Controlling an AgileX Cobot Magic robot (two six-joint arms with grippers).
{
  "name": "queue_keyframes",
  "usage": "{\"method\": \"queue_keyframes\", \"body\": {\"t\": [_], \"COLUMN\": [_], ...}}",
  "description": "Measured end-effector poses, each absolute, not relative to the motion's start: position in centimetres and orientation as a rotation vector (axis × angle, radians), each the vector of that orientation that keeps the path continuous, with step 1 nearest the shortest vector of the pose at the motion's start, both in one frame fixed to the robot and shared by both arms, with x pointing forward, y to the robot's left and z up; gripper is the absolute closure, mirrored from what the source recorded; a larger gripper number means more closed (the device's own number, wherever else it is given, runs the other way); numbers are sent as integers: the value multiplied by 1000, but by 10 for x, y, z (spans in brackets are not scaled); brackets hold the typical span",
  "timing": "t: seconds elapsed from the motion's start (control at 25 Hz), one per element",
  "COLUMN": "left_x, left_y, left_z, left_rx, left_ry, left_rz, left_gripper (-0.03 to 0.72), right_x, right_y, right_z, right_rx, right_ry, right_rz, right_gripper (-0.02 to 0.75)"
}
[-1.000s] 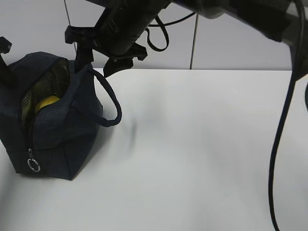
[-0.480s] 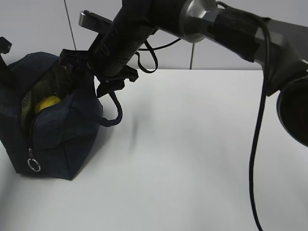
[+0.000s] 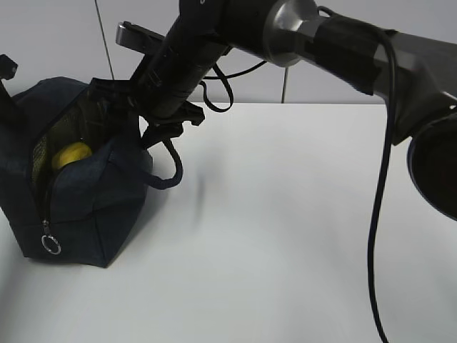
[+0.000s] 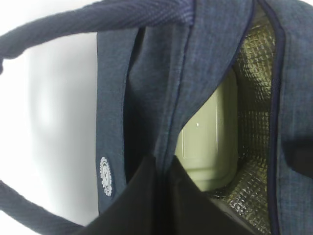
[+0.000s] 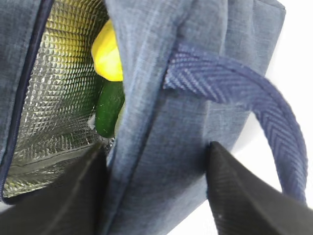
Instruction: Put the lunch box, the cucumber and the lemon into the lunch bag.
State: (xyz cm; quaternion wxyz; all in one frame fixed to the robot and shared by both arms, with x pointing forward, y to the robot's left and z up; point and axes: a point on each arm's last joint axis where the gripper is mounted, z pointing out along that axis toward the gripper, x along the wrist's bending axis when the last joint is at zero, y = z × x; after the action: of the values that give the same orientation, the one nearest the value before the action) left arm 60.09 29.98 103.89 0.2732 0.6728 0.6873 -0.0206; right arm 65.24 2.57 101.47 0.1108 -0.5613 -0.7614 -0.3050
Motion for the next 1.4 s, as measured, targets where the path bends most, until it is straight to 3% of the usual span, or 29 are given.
{"method": "queue_keyframes", "body": {"t": [0.08, 0.24, 0.32, 0.64, 1.04, 1.4], "left_x": [601, 599, 598, 594, 593, 586], "left_y": [299, 297, 295, 267, 243, 191], "left_z": [1039, 1039, 1039, 1042, 1052, 1059], "left_rx": [1812, 1821, 1830, 1869, 1767, 1774], "left_ry": [1847, 1830, 1819, 1709, 1596, 1446], "left_rz": [-61, -100, -124, -228, -370, -461], "left_gripper": [697, 697, 697, 697, 697, 697], "right_x": [652, 653, 653, 648, 644, 643], "right_y": [26, 24, 23, 13, -14, -32], "right_z": [1015, 1014, 1012, 1011, 1053, 1077], "right_rx": [-1648, -1653, -1657, -1641, -1705, -1750], "right_ry": [-2237, -2260, -2284, -2408, -2643, -2773], "right_rz": [-893, -880, -861, -710, -661, -661], "right_gripper": [356, 624, 715, 735, 736, 736]}}
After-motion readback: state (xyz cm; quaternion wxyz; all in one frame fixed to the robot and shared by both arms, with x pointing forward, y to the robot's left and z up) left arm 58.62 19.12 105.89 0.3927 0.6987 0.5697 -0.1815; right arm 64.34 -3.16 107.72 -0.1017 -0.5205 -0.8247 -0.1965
